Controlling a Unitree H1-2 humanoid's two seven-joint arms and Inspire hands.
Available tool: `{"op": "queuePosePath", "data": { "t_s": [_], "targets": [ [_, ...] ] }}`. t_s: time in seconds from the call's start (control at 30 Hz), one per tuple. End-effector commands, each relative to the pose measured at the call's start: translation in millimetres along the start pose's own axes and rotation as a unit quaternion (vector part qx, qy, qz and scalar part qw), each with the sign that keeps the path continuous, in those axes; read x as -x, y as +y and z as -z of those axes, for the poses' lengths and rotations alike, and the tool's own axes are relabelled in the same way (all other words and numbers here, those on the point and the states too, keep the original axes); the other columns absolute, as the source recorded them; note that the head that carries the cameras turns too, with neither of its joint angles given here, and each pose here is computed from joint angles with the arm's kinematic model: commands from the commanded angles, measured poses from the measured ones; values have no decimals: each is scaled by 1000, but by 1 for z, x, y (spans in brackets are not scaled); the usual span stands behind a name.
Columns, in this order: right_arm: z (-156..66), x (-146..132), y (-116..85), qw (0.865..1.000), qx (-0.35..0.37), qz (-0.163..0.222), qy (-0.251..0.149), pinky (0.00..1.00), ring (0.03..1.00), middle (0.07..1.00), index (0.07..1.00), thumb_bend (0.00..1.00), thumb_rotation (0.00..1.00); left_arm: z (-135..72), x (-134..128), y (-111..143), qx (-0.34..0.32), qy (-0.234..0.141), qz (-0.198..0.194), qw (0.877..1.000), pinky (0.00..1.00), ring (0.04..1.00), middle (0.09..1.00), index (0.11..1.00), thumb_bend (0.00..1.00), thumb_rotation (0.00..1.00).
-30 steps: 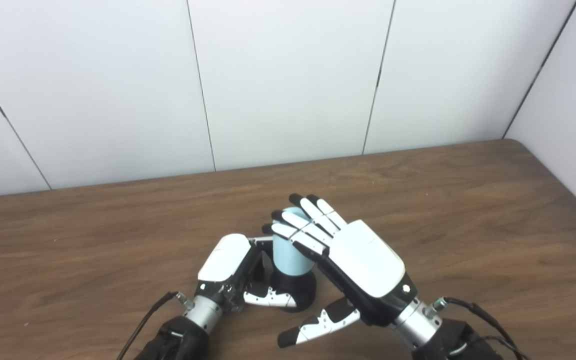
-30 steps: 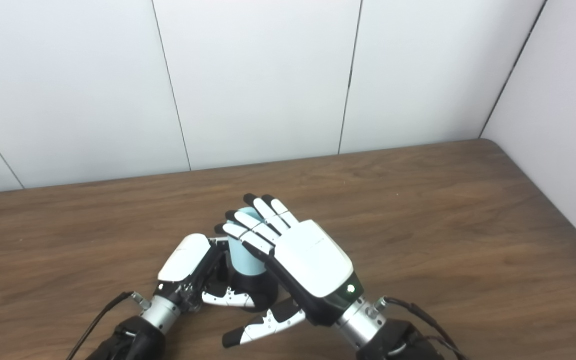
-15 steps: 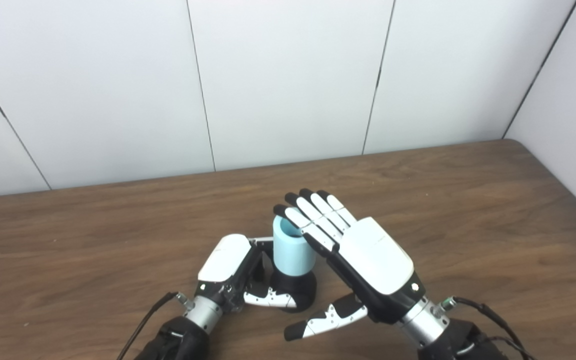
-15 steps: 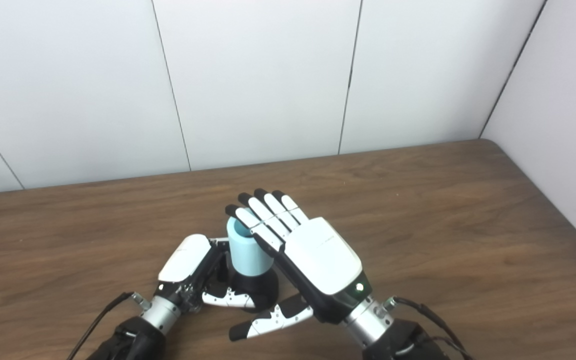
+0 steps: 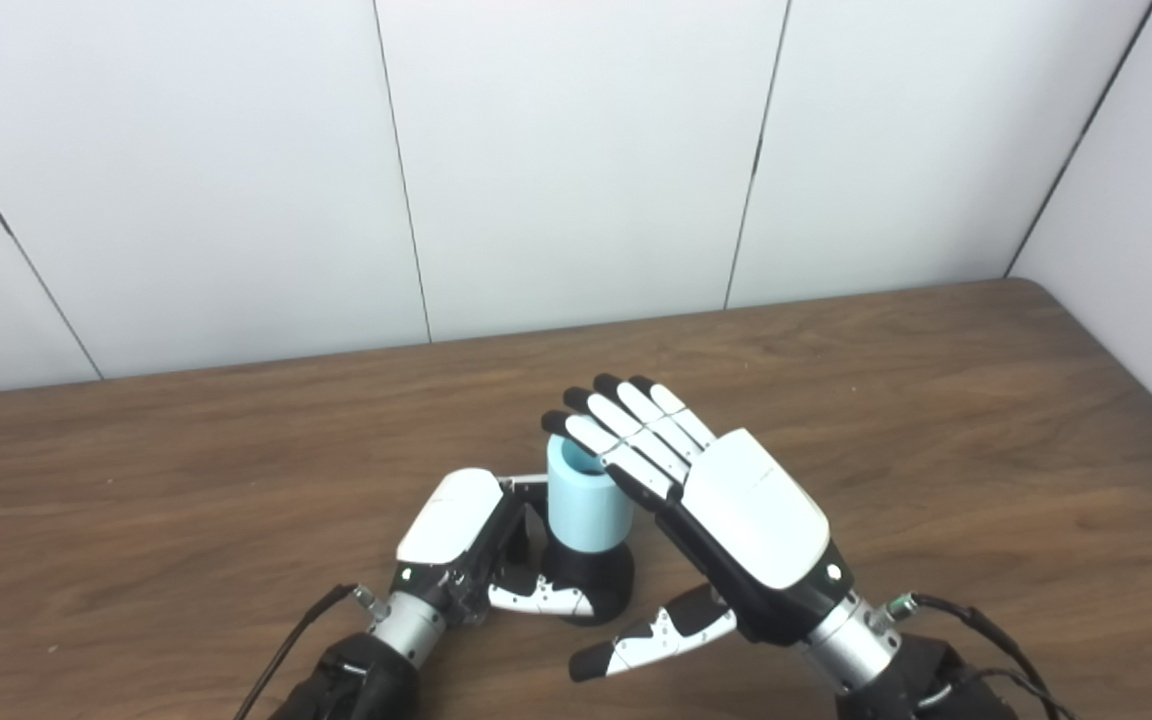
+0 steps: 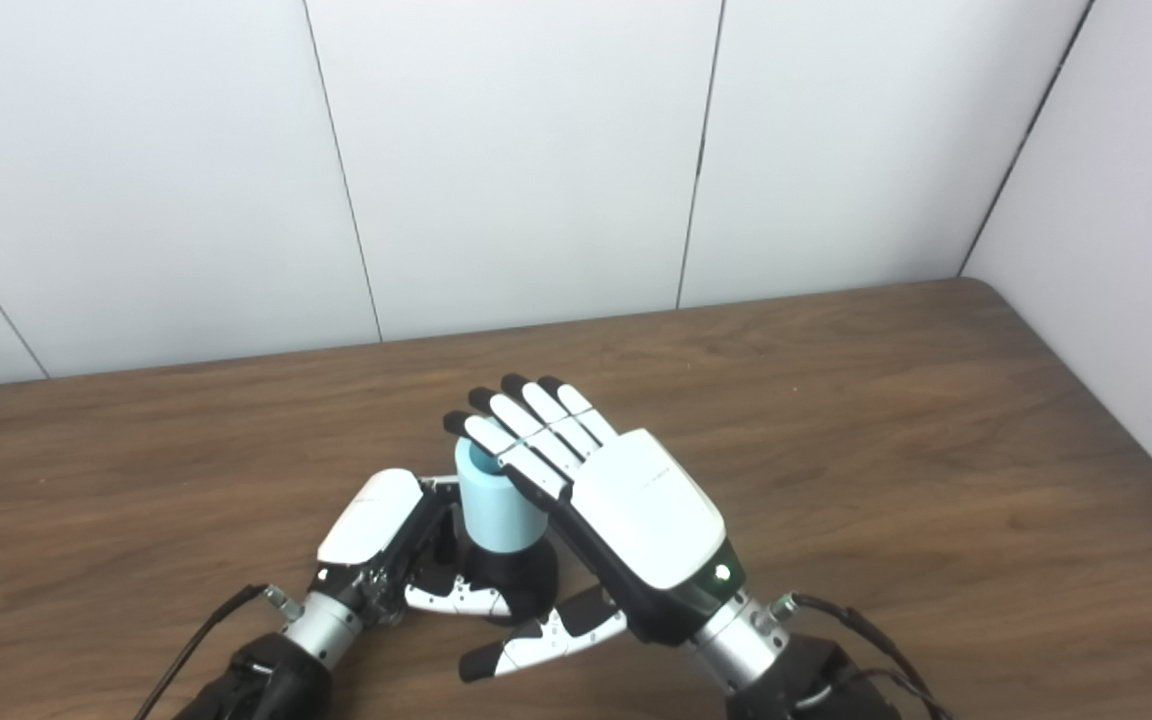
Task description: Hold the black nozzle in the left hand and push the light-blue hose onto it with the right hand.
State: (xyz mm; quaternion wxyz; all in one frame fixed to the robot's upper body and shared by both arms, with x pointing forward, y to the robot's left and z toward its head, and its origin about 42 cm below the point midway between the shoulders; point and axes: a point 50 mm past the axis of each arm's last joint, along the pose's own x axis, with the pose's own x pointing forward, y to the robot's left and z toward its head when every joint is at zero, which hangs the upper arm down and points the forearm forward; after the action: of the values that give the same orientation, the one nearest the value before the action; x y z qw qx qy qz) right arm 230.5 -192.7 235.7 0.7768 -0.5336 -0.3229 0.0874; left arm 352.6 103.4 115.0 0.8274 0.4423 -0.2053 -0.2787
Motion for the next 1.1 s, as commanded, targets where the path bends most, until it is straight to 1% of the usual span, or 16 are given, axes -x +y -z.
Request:
{"op": "queuePosePath", "data": {
  "t_s": [0.0,0.2,0.4,0.5,0.6,0.77,0.87,1.0,1.07],
  "targets": [
    [-5,-7,-12,999,9,24,-35,924,935,926,885,815,764,32,52,-63,-6,94,154,984,195,350,433,526,495,0],
    [-6,-5,-9,1000,10,-3,-22,896,914,898,853,842,750,31,53,-62,-7,96,158,983,199,352,435,526,495,0],
    [-1,-2,0,999,13,-39,1,909,891,888,848,845,733,30,54,-62,-6,94,156,983,190,350,431,526,495,0],
    [0,-2,3,998,13,-54,5,886,872,874,837,845,715,30,54,-61,-4,97,157,983,196,351,435,527,495,0],
    [0,-1,4,997,16,-71,10,865,869,871,841,845,727,30,54,-61,-4,96,155,983,189,351,432,525,495,0],
    [0,1,8,994,17,-105,21,895,891,888,856,845,746,30,54,-62,-6,95,153,984,188,352,430,525,495,0],
    [-1,3,10,991,19,-126,26,875,916,914,875,849,768,29,54,-61,-7,94,154,984,195,351,434,528,495,0],
    [-4,8,18,989,15,-147,29,870,937,934,877,857,762,29,54,-61,-8,100,157,982,190,349,431,527,495,0],
    [-5,10,22,987,20,-158,27,859,945,942,885,854,794,29,54,-61,-7,100,157,983,192,348,431,528,494,0]
  ]
}}
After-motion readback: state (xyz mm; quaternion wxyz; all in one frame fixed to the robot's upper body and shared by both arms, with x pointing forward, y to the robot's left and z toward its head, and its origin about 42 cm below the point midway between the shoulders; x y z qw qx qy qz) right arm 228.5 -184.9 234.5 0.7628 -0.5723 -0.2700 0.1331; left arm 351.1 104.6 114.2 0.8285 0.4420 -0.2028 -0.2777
